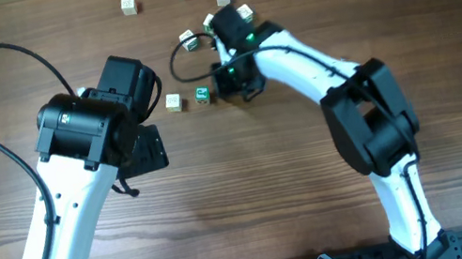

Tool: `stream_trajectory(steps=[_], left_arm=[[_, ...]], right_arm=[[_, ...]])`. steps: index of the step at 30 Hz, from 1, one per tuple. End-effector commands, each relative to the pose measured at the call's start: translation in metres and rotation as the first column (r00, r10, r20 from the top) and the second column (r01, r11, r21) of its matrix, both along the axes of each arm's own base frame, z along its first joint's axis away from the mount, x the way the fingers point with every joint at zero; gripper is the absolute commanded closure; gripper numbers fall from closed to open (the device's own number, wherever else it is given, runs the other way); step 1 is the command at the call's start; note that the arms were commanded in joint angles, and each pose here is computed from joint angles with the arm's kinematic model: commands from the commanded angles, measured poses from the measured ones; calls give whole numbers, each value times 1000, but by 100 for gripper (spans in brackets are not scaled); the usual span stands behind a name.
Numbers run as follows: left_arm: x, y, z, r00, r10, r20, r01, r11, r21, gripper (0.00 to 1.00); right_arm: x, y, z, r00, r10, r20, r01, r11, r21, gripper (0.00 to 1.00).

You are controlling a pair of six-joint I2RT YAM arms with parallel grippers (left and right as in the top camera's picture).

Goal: Form a horizontal line
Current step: 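Carry the shell block and set it right of the green block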

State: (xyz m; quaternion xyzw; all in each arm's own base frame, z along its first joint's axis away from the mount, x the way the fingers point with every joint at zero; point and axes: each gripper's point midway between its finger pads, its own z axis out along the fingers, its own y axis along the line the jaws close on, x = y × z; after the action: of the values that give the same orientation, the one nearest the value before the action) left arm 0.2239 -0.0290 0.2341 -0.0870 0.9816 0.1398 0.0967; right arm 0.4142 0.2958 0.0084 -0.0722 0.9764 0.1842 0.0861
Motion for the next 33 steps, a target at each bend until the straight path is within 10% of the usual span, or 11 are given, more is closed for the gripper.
stream_trajectory(steps=[1, 13, 20, 33], left_arm=[[-1, 0, 0, 1000, 24, 5, -24, 1000, -10, 0], [-1, 0, 0, 1000, 24, 5, -24, 1000, -10, 0], [-1, 0, 0, 1000, 24, 5, -24, 1000, -10, 0], [-1, 0, 0, 1000, 24, 5, -24, 1000, -9, 0]], right_arm=[[-15, -20, -37, 990, -142, -19, 138, 980, -143, 82], [-36, -31, -47, 976, -203, -83, 184, 963, -199, 63], [-41, -27, -36, 975, -193, -110, 173, 971, -168, 25], [-22, -40, 53, 966, -259, -2, 258, 963, -81, 4]])
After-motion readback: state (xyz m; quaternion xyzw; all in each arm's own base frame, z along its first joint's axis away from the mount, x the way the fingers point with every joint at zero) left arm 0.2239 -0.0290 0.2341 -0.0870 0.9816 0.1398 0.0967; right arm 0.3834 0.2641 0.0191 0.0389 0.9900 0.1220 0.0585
